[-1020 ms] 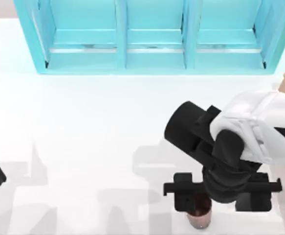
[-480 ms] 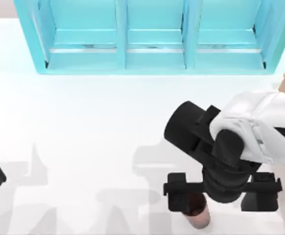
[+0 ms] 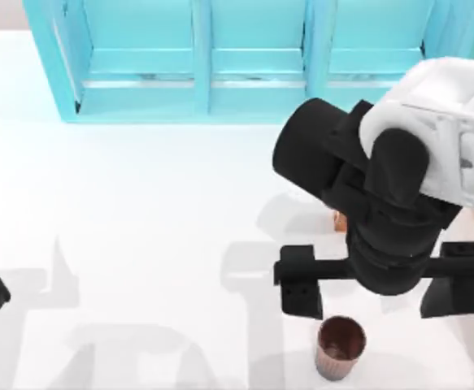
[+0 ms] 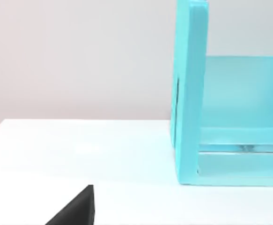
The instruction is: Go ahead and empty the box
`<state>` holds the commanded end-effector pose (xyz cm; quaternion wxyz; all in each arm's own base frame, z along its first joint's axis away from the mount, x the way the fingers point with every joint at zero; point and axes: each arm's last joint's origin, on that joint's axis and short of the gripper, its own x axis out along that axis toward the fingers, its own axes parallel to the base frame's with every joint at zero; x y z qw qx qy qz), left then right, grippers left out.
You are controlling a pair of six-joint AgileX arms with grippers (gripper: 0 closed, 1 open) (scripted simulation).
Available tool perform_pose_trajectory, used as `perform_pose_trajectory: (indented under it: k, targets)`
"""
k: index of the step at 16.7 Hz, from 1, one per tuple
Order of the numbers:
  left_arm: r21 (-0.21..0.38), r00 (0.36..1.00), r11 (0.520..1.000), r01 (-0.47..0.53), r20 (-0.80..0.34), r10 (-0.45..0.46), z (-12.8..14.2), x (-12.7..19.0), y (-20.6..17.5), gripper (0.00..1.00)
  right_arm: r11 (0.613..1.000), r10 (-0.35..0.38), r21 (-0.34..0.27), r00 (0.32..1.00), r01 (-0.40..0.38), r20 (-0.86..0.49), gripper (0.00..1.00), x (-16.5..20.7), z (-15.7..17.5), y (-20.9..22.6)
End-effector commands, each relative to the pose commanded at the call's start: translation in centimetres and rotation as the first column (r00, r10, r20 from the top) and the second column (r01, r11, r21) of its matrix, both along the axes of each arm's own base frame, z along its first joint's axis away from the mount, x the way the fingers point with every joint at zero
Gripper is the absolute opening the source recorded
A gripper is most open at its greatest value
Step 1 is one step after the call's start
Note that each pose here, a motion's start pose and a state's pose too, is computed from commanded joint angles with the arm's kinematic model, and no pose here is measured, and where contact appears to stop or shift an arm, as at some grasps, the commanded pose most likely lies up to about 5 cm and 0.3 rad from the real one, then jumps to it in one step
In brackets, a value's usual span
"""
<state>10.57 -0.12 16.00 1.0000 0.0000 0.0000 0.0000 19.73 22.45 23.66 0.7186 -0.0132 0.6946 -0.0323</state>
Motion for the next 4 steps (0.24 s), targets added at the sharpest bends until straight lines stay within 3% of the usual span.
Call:
perform_pose_trajectory:
  k: [4]
  targets:
    - [0.0,1.0,1.0,0.0,0.0,0.0,0.0,0.0,0.0,1.0,1.0,-0.001,0.013,1.0,0.001,0.012,1.0,-0.1,2.2,-0.3]
